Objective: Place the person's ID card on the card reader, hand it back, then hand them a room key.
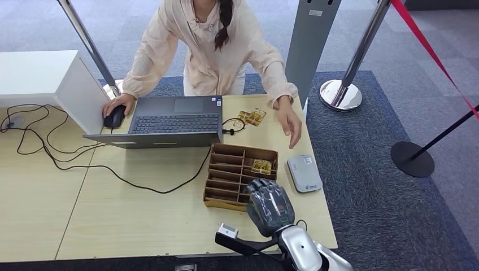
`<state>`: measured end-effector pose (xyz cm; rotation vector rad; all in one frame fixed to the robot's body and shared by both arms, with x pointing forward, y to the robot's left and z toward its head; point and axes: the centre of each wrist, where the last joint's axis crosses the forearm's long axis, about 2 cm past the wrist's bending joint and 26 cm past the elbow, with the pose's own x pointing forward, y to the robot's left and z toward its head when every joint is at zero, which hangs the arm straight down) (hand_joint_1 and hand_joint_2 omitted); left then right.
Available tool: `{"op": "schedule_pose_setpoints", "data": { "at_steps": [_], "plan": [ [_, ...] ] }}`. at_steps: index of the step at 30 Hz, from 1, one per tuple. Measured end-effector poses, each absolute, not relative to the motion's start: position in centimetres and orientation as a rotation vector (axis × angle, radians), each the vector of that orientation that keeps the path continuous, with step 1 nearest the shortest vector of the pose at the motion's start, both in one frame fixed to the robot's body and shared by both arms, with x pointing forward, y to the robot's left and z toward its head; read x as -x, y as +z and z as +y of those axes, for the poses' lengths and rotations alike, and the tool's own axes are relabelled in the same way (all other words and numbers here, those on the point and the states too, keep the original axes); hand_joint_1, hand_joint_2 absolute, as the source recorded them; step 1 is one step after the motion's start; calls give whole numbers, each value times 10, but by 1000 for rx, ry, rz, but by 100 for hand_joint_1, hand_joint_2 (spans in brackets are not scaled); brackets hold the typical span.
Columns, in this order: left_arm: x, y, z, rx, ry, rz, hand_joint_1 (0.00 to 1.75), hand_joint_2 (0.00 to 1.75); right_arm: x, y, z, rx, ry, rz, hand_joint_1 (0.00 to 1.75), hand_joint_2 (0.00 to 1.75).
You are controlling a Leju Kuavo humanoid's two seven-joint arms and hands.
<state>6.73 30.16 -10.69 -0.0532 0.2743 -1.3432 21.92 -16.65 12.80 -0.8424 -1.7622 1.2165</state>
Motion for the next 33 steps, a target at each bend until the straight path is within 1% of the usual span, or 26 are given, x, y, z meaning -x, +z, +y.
{"op": "schedule_pose_setpoints", "data": {
  "at_steps": [33],
  "plan": [
    [-67, -107, 299, 61, -1344, 264, 0, 0, -223, 130, -158, 795, 1224, -1770, 91, 175]
  ]
}}
